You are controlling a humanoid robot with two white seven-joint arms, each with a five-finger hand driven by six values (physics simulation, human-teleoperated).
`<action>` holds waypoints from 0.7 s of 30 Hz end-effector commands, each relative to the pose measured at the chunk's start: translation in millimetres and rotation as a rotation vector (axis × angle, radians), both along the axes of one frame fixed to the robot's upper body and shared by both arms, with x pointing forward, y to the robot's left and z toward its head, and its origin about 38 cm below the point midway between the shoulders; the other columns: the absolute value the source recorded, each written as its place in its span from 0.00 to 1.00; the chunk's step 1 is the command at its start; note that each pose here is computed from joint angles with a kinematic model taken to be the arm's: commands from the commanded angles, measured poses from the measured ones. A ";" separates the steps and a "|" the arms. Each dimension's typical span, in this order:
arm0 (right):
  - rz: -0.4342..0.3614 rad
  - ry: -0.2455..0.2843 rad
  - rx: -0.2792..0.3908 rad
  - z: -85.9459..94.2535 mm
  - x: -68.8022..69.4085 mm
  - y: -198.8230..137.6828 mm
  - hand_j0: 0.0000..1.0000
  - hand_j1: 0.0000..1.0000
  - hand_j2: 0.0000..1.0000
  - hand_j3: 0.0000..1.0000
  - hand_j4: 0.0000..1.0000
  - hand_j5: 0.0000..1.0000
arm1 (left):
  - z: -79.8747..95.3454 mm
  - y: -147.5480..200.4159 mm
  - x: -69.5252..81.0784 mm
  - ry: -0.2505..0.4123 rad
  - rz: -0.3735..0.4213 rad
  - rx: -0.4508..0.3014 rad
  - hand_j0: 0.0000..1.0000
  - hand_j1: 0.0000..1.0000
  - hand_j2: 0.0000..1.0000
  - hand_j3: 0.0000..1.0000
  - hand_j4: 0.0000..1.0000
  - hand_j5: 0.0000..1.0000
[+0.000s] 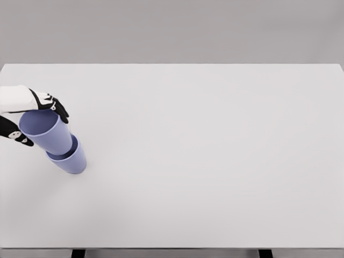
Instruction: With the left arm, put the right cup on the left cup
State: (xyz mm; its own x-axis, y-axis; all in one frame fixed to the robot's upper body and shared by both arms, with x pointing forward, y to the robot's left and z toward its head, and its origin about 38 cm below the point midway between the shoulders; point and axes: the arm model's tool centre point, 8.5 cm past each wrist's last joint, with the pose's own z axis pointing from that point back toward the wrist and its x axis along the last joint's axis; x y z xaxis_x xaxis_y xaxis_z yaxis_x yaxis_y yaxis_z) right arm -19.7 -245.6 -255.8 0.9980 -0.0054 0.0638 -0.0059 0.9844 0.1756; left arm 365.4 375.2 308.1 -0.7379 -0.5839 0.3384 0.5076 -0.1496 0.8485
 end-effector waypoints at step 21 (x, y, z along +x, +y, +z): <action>0.000 0.000 0.000 0.0 0.0 0.0 1.00 1.00 1.00 1.00 1.00 1.00 | -12.5 1.8 9.4 0.016 0.022 -0.014 0.82 0.82 0.82 0.82 0.82 0.82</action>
